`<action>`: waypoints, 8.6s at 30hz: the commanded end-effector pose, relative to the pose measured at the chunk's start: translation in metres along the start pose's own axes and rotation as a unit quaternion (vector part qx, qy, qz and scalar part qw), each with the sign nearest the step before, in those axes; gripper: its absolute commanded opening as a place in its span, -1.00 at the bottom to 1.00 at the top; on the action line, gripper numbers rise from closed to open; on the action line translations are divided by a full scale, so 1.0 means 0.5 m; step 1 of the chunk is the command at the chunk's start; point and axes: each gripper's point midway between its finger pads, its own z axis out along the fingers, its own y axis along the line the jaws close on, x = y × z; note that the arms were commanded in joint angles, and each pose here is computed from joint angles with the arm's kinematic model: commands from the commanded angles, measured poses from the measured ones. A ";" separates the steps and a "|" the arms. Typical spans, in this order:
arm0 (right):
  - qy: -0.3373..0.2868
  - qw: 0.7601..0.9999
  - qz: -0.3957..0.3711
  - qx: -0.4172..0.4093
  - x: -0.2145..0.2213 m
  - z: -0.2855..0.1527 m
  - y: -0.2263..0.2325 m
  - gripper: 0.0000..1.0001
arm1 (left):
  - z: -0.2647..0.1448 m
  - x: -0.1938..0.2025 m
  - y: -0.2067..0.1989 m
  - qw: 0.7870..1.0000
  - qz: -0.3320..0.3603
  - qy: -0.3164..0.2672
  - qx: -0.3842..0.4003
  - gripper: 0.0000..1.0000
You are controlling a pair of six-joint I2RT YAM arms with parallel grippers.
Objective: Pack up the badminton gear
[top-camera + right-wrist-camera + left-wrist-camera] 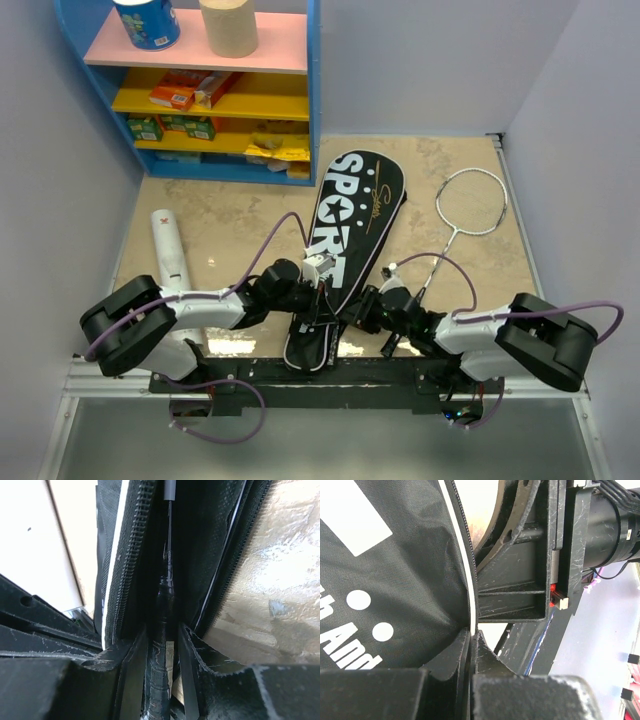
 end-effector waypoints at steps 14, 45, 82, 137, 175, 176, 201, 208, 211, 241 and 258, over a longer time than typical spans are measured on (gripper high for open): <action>-0.080 0.993 0.005 -0.084 -0.067 -0.007 0.111 -0.70 | -0.019 -0.056 -0.102 0.995 0.018 -0.031 0.094 -1.00; -0.085 0.975 -0.138 -0.150 -0.093 -0.011 0.265 -0.25 | -0.028 -0.038 -0.130 0.985 -0.024 -0.052 0.166 -1.00; -0.248 0.866 -0.036 0.433 -0.573 -0.270 -0.155 0.07 | -0.057 -0.081 -0.073 0.993 0.017 -0.085 0.084 -1.00; -0.183 0.895 -0.074 0.399 -0.543 -0.277 -0.173 -1.00 | -0.049 -0.131 -0.062 0.991 0.020 -0.096 0.088 -1.00; -0.041 0.939 -0.123 0.317 -0.225 -0.222 -0.067 -1.00 | -0.042 -0.356 -0.007 0.985 0.010 -0.160 0.067 -1.00; -0.043 0.940 -0.124 0.315 -0.228 -0.216 -0.064 -1.00 | -0.043 -0.356 -0.008 0.985 0.011 -0.160 0.067 -1.00; -0.030 0.942 -0.169 0.287 -0.264 -0.057 0.030 -1.00 | -0.016 -0.203 -0.035 0.989 -0.012 -0.109 0.096 -1.00; -0.061 0.928 -0.193 0.314 -0.302 -0.011 0.023 -1.00 | -0.008 -0.163 -0.068 0.991 -0.008 -0.083 0.101 -1.00; -0.066 0.932 -0.216 0.283 -0.308 0.024 0.034 -1.00 | -0.013 -0.141 -0.079 0.992 -0.004 -0.076 0.097 -1.00; -0.050 0.935 -0.250 0.246 -0.331 -0.011 0.037 -0.24 | -0.037 -0.061 -0.064 0.997 -0.003 -0.052 0.062 -1.00; 0.065 0.950 -0.201 0.230 -0.092 -0.137 -0.090 -0.07 | 0.001 -0.100 -0.080 0.995 0.008 -0.056 0.081 -1.00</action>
